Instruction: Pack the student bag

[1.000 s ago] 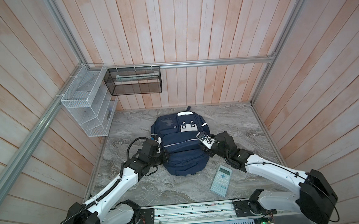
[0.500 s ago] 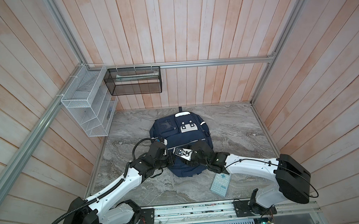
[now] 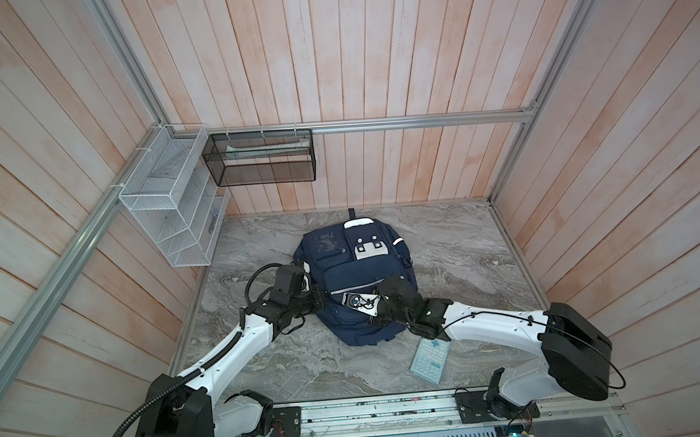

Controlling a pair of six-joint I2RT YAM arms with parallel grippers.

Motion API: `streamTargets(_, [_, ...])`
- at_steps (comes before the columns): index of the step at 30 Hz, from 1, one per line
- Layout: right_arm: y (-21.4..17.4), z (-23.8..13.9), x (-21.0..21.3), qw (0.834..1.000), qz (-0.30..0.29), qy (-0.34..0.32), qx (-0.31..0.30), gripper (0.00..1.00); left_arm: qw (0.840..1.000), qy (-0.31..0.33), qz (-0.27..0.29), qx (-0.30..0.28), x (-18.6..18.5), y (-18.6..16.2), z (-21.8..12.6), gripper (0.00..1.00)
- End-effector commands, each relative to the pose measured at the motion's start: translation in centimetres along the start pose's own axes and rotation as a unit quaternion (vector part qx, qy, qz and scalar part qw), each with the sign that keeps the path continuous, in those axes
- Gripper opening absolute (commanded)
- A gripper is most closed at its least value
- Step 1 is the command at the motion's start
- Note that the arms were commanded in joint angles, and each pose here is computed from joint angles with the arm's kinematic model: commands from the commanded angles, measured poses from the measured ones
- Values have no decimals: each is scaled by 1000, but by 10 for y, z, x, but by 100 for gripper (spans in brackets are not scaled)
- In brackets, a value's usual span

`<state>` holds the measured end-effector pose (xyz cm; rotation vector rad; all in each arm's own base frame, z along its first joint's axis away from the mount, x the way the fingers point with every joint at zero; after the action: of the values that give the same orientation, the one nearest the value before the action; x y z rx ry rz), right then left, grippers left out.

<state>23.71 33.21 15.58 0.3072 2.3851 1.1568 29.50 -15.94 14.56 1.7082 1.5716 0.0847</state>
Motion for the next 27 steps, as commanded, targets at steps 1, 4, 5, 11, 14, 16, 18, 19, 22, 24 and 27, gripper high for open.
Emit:
streamTargets(1, [-26,-16,-11,1000,11,2,28,0,991,104,-7,-78,59,46,-9,0])
streamTargets(4, [-30,-20,-29,1000,21,-12,17,0,991,104,-6,-82,64,50,-10,0])
streamTargets(5, [-31,-20,-36,999,26,-16,14,0,992,101,-5,-80,62,48,-11,0])
streamTargets(11, [-33,-18,-63,998,39,-52,14,0,993,97,6,-61,43,11,-31,0])
streamTargets(14, [-21,-21,-64,997,58,-45,5,10,993,107,27,-49,36,-3,-39,0])
streamTargets(16, [-14,-24,-62,997,71,-34,-1,24,993,100,39,-43,32,-5,-41,3])
streamTargets(18, [-13,-28,-60,995,88,-40,2,35,994,89,41,-46,28,-4,-41,14])
streamTargets(19, [-14,-32,-58,994,102,-41,6,38,995,80,46,-48,23,-2,-42,21])
streamTargets(22, [-15,-54,-55,982,183,-53,10,45,992,89,70,-60,7,9,-48,43])
streamTargets(24, [-18,-74,-58,956,281,-80,-3,56,988,98,95,-65,-5,19,-53,54])
streamTargets(27, [-46,-103,-64,872,467,-145,-14,98,981,86,163,-65,-36,32,-51,65])
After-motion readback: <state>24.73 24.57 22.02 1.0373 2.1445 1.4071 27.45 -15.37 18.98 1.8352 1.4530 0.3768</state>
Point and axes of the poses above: each gripper's point midway between its finger pads, its own z axis out along the fingers, its own x axis along the line the jaws close on, y = z × x, the point moved 2 cm from there along -z, back along the fingers, and after that the axes turned 12 degrees about z, right-handed, at the moved point
